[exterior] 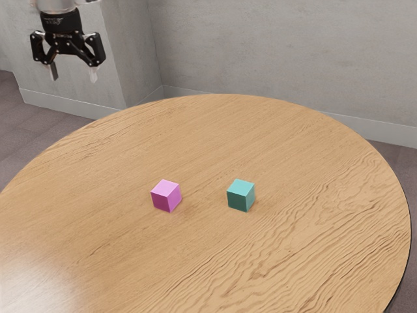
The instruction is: Pick up the blue block with one arm, and put the blue block on the pink block with one arm
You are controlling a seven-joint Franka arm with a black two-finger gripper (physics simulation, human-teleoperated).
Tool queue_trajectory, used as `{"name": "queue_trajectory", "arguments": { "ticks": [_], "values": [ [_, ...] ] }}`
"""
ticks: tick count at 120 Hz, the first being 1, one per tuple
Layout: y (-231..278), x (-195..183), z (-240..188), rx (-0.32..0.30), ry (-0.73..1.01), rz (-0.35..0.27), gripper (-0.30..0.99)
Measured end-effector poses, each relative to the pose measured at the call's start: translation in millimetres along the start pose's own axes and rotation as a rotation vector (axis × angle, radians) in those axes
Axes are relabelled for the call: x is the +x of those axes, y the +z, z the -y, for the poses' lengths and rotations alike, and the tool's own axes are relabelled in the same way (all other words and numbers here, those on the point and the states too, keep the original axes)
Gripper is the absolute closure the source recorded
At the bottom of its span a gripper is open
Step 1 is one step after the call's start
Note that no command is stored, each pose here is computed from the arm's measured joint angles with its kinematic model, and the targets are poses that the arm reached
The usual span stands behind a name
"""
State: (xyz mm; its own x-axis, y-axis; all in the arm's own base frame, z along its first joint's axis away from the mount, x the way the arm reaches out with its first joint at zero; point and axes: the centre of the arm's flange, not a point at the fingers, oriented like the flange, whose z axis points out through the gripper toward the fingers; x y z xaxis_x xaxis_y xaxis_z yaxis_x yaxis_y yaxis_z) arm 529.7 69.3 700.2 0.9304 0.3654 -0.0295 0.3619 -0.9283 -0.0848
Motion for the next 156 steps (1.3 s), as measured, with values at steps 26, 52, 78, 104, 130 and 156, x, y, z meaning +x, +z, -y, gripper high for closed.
{"name": "queue_trajectory", "arguments": {
  "ticks": [26, 52, 78, 104, 130, 156],
  "values": [
    [-62.3, -25.2, -8.5, -0.039, -0.008, -0.118, 0.00],
    [-185.6, -124.8, -3.4, -0.129, 0.021, -0.351, 0.00],
    [-172.6, -132.5, -50.3, -0.116, 0.105, -0.301, 0.00],
    [-138.2, -93.6, -46.2, -0.090, 0.049, -0.228, 0.00],
    [-27.6, -159.3, -44.3, -0.078, 0.090, -0.093, 0.00],
    [81.6, -135.8, -99.0, -0.086, 0.122, 0.041, 0.00]
  ]
}}
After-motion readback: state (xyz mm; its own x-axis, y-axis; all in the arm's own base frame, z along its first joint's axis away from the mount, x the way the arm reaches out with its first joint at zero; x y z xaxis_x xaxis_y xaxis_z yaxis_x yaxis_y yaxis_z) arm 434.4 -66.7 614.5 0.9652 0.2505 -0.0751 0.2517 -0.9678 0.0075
